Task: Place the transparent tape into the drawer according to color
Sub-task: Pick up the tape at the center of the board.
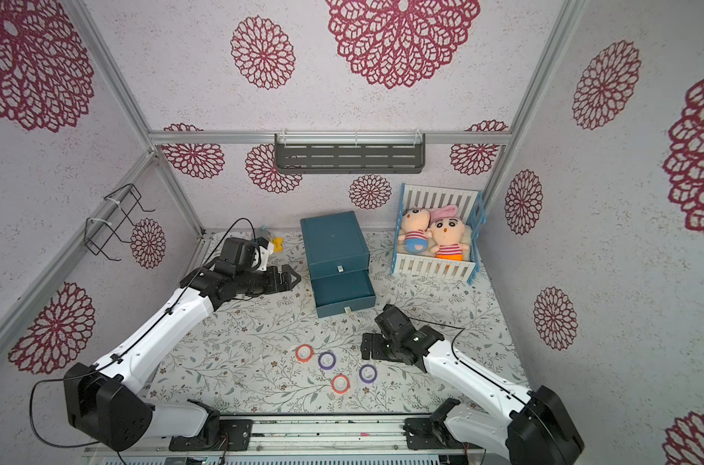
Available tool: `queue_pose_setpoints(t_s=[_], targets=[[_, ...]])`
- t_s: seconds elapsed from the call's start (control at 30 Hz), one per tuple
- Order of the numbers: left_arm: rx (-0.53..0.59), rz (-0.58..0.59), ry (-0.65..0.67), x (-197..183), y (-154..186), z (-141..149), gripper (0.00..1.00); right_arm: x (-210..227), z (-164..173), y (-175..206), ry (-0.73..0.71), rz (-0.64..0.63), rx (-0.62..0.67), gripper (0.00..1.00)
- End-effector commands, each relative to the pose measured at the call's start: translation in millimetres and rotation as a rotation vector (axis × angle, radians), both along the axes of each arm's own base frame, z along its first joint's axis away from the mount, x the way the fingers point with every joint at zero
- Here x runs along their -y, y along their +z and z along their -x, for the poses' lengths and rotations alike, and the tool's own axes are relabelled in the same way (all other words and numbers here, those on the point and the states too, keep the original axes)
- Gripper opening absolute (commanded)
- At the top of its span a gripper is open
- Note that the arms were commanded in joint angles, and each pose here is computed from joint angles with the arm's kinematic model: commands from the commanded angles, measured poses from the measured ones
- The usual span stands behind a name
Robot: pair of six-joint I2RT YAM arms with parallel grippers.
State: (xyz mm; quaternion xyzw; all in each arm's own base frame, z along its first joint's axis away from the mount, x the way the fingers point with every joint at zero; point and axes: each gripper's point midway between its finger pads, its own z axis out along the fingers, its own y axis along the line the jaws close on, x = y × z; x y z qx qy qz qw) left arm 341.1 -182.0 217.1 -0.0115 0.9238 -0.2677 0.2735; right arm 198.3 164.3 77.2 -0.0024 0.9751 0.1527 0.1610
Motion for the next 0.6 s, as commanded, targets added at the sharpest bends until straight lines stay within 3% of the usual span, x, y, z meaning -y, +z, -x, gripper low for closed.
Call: queue_pose_setpoints(t_s=[0.0,0.57], targets=[[0.028,0.022,0.01,-7,2,2,0.97,10,11,-6,0.029,0.097,-0.036,0.99],[-0.046,0.05,0.011,-20,-35,24,0.97,-7,29,-36,0.14,0.238,-0.11,0.83]])
